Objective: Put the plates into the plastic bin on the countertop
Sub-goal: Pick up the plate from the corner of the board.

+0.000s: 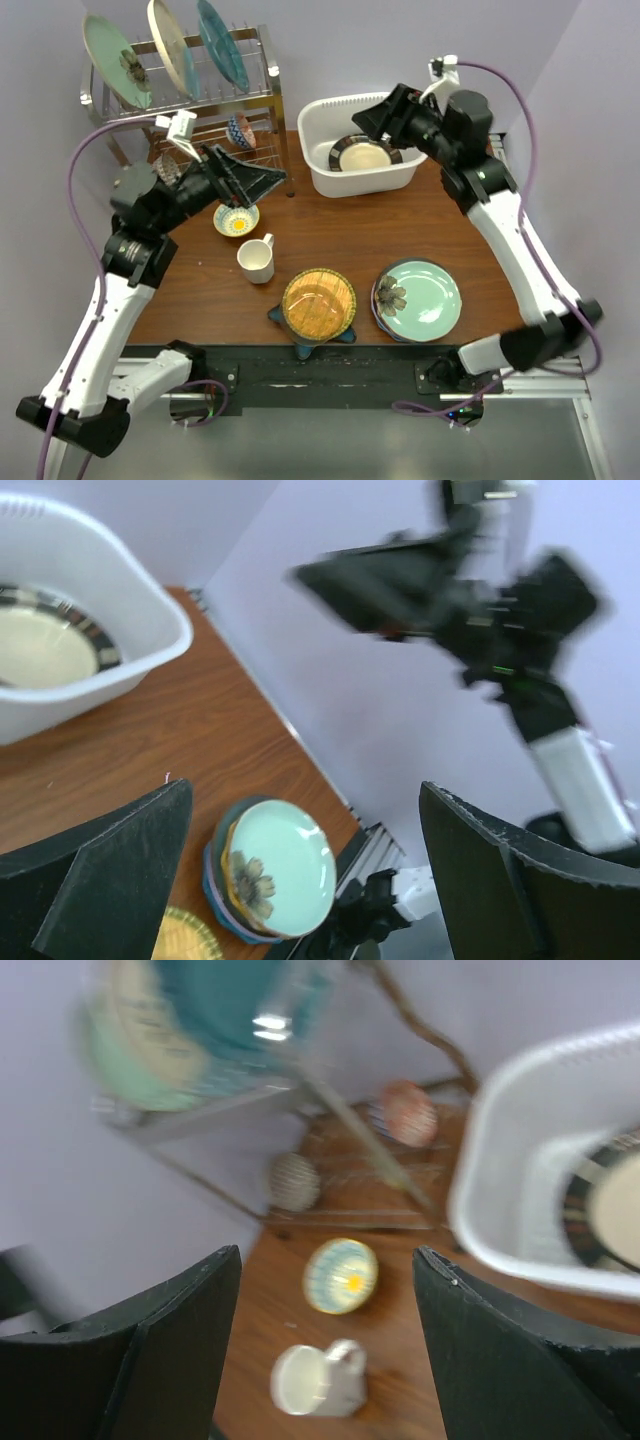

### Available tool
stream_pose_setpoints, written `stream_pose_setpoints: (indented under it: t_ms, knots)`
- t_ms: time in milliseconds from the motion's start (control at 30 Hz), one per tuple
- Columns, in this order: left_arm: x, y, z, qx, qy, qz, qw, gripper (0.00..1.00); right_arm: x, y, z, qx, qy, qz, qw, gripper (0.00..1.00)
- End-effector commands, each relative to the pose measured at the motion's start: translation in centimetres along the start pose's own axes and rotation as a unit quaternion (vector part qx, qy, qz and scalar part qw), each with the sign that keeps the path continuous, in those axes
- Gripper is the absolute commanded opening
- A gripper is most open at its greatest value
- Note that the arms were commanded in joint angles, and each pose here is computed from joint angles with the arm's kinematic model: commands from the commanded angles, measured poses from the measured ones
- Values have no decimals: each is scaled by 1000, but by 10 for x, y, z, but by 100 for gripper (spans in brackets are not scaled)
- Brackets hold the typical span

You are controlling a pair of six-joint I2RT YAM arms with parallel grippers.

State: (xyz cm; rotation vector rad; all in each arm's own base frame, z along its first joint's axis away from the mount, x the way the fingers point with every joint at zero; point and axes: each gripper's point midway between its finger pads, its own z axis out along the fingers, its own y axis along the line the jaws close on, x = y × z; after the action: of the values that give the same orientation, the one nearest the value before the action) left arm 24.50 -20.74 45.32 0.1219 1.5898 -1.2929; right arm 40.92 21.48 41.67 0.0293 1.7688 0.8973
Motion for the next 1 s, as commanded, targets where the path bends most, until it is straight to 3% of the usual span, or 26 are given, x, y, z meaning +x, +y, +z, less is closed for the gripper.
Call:
stream_pose_setpoints:
  t_ms: [0,167,400,967]
  knots:
    - [37,63,12,-85,55,-15,995,100,-30,78,-52,-125,-74,61,987,73]
    - [59,90,16,-108,78,-31,991,100,-41,122,-114,-190,-106,82,973,74]
    - [77,109,21,-122,97,-54,986,100,-53,137,-176,-214,-160,55,962,79]
    - [85,110,23,-117,107,-61,985,100,-57,133,-195,-203,-186,58,960,88]
